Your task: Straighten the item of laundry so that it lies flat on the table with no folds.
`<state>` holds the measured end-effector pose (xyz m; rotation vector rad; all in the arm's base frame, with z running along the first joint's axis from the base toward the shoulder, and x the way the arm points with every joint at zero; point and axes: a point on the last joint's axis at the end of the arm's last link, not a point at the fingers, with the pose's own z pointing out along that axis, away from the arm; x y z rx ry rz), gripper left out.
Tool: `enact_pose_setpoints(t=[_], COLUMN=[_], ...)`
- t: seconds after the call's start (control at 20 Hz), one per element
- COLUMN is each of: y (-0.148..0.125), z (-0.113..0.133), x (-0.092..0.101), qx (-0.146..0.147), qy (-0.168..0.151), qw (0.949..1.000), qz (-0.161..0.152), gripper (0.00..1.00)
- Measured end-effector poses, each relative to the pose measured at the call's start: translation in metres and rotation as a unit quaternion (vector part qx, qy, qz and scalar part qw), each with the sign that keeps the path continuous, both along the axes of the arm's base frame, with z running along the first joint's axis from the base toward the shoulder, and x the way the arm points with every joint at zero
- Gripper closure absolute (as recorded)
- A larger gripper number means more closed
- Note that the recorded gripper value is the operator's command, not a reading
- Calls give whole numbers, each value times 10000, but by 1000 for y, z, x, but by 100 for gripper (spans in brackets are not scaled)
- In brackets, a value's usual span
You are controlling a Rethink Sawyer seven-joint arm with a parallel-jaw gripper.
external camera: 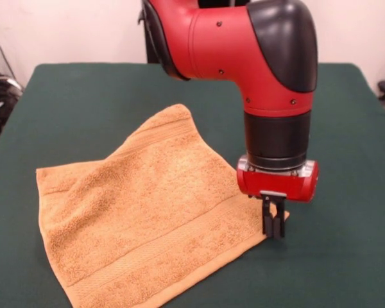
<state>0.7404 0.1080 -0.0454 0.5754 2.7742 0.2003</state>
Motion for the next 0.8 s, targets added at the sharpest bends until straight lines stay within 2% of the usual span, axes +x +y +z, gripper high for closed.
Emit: enact_pose_setpoints(t=[0.65,0.7,0.8], y=[7,9,9], z=[0,0,0], x=[-1,-1,-2], qx=[0,-1,-7], qy=[1,0,0], qw=[10000,10000,10000], qz=[50,59,64], gripper=[100,0,0])
